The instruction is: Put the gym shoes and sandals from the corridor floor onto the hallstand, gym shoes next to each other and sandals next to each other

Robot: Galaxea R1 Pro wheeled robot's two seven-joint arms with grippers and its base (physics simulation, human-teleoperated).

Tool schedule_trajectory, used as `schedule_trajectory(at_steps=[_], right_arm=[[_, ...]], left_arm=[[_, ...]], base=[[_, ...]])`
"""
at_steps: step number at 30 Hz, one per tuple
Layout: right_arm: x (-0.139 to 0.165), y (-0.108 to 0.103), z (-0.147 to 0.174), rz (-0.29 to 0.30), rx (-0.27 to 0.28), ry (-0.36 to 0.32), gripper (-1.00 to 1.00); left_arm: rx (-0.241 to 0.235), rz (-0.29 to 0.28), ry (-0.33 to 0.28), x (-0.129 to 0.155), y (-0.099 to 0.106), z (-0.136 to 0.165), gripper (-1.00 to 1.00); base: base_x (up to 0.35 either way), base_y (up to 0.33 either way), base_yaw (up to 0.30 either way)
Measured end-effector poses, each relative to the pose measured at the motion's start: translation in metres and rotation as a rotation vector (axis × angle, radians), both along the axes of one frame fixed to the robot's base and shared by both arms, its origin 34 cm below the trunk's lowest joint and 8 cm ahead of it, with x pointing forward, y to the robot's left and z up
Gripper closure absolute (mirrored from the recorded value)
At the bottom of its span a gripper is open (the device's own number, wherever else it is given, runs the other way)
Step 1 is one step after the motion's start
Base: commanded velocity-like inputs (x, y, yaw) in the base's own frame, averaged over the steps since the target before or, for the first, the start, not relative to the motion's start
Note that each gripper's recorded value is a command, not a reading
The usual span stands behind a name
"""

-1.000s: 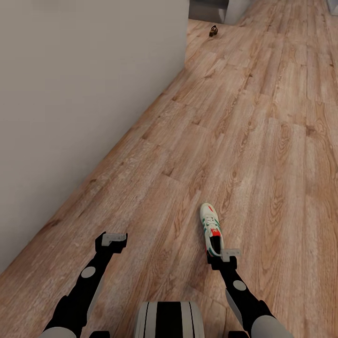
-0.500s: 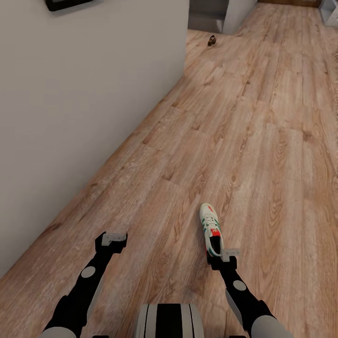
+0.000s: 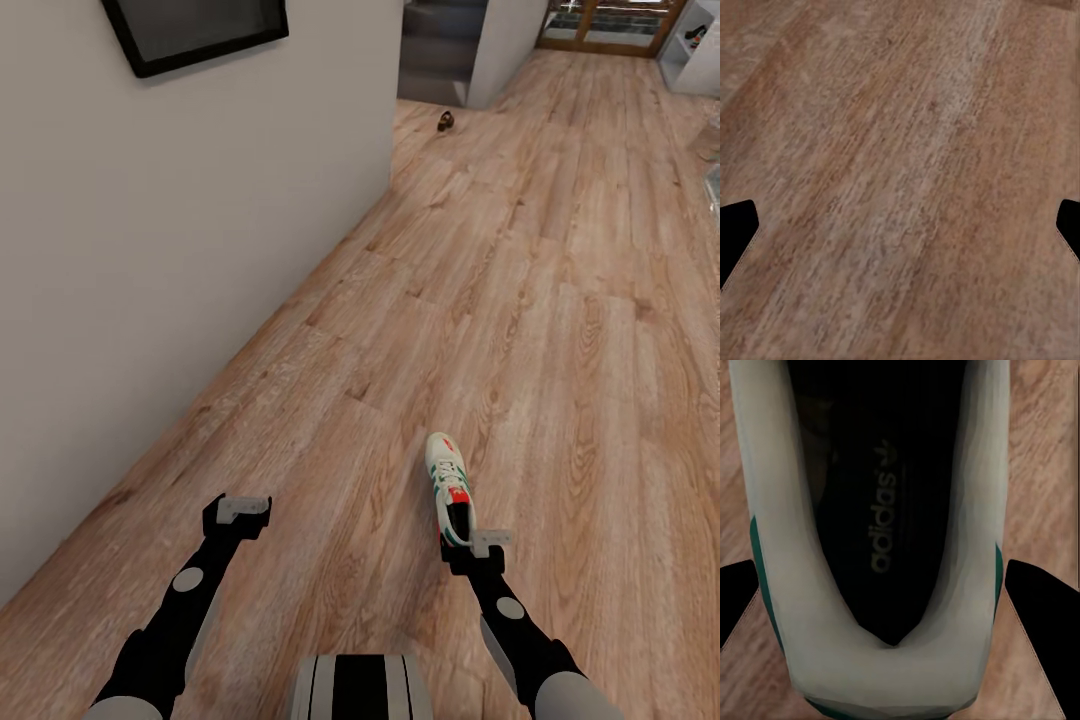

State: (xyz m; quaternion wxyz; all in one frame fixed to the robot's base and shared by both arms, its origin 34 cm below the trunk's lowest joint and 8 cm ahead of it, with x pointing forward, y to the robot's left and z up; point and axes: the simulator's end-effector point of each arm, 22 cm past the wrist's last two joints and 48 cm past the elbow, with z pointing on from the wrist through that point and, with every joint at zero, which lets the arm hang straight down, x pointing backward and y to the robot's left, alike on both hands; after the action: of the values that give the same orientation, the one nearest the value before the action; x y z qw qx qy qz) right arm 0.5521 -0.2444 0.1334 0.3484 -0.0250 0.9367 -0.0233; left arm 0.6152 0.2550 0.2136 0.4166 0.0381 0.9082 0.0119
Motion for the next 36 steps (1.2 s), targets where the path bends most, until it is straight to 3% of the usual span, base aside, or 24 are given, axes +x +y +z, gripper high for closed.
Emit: schedule_trajectory(at_steps=[12, 15, 18, 36], right_arm=[[0.019, 0.0, 0.026, 0.0, 0.0, -0.058, 1.0], [0.034, -0.042, 0.043, -0.012, -0.053, -0.116, 1.0], [0.04, -0.051, 0.053, -0.007, -0.068, -0.137, 1.0], [0.029, -0.054, 0.081, -0.006, -0.073, -0.192, 1.0]], left_arm=[[0.001, 0.004, -0.048, 0.013, 0.002, 0.028, -1.0], [0.007, 0.019, -0.049, 0.013, 0.01, 0.032, -1.0], [0.012, 0.023, -0.056, 0.015, 0.015, 0.038, -1.0], [0.013, 0.036, -0.067, 0.012, 0.017, 0.055, -1.0]], base=[[0.0, 0.0, -0.001], [0.0, 0.0, -0.097], [0.0, 0.0, -0.141], [0.0, 0.0, -0.106]])
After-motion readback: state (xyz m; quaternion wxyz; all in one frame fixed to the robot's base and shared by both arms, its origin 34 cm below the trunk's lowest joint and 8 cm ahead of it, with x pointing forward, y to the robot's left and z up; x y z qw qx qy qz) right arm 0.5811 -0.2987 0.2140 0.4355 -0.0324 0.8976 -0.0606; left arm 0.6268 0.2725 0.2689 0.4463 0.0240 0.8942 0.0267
